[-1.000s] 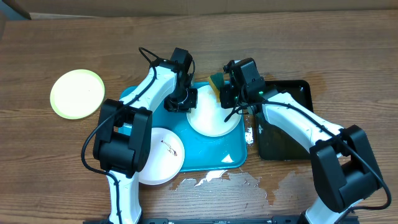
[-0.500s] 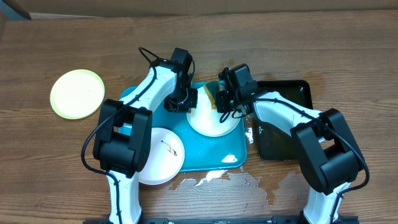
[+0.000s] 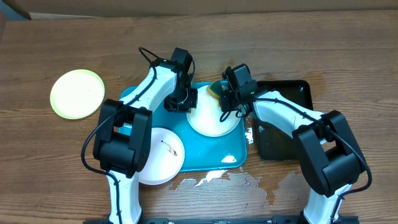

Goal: Clean dirty plates on tray and stack at the side
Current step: 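Keep scrubbing the white plate's rim area with the right-held sponge, then carry the sponge right and drop it into the black tray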

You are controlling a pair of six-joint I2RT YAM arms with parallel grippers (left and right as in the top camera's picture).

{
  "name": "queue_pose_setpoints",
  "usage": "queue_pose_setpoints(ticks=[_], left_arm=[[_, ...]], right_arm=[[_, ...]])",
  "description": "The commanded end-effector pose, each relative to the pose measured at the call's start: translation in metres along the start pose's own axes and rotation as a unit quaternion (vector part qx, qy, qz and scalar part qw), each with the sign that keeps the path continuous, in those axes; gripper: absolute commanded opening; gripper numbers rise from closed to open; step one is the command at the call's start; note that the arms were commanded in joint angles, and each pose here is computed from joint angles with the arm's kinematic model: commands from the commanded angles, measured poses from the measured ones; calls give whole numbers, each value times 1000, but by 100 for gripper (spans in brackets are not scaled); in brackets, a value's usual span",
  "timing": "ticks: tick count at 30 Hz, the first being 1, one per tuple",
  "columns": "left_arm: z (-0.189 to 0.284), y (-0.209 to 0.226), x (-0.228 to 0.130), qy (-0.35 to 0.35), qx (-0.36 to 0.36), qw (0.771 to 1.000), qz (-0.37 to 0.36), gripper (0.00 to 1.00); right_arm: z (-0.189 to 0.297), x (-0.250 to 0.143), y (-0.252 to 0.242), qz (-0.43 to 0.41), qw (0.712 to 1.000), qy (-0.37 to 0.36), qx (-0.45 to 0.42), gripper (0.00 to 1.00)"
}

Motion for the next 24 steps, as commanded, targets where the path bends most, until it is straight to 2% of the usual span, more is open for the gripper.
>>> queue_pose_setpoints(ticks=[1, 5, 14, 20, 22, 24], left_arm=[[-30, 9, -19, 51, 34, 998, -10, 4], [-30, 9, -19, 52, 34, 998, -11, 4], [-30, 9, -19, 53, 34, 998, -10, 4], [-30, 9, -19, 53, 34, 998, -11, 6], [-30, 9, -19, 52, 34, 998, -11, 10], [-30, 9, -19, 51, 34, 998, -11, 22]], right_arm=[[3, 6, -24, 4, 998, -20, -66, 4], [14, 15, -18, 5, 998, -29, -58, 4], [100, 46, 18, 7, 996, -83, 29, 4], [147, 49, 10, -4, 994, -102, 32, 4], [154, 47, -1, -16, 995, -96, 22, 4], [159, 43, -19, -47, 996, -80, 3, 4]])
Point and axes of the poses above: each gripper's point midway between its finger pads, its own z axis back along the fingers, its own y axis along the line the jaws close on, x = y × z, the point moved 4 cm from there along z, back along the fingers, and after that the axes turned 12 degrees about -z, right-handed, at the moved point
